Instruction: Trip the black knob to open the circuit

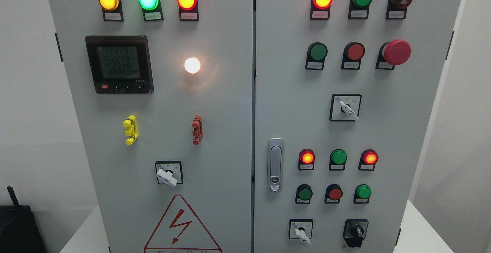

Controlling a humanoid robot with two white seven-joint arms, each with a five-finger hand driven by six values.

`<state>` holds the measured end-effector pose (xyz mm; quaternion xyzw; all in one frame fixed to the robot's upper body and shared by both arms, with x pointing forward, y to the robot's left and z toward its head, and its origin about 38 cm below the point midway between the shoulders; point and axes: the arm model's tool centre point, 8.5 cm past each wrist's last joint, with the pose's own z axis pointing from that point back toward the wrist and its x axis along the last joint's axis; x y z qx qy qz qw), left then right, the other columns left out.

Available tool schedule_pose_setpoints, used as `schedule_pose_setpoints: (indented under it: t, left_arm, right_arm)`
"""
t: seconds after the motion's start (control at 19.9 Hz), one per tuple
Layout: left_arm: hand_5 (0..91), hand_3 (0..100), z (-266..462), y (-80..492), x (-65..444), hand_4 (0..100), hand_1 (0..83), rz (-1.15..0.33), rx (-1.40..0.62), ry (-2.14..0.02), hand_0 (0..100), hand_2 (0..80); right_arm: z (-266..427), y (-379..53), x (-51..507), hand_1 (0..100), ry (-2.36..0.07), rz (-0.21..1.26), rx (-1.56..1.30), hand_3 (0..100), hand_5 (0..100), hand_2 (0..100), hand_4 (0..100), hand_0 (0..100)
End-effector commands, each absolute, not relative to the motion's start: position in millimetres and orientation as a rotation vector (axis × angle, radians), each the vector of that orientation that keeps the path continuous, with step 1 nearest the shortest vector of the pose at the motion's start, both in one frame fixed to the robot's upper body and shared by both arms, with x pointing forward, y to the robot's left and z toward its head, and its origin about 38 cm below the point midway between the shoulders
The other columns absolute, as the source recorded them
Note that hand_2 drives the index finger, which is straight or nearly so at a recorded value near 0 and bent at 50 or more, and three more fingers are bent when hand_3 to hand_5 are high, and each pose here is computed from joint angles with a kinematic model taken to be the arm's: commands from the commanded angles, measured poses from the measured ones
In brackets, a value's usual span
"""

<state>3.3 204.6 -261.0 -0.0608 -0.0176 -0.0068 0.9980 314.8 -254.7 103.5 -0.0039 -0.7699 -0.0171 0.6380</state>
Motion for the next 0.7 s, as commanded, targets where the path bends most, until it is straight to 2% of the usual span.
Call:
schedule_pose_setpoints:
  t: [0.0,0.65]
  left_arm:
    - [0.0,0,-261.7,205.2,12.0,0,38.9,-0.015,-0.120,-0.061,12,0.0]
    - [0.0,0,-261.7,205.2,12.0,0,38.9,-0.015,-0.120,-0.061,12,0.0]
  right_arm:
    - [120.4,-248.1,321.6,2,-1.810,-0.062,0.008,100,99,4,100,0]
    - [126.4,-241.6,328.6,2,-1.819,-0.054,0.023,100,100,5,100,0]
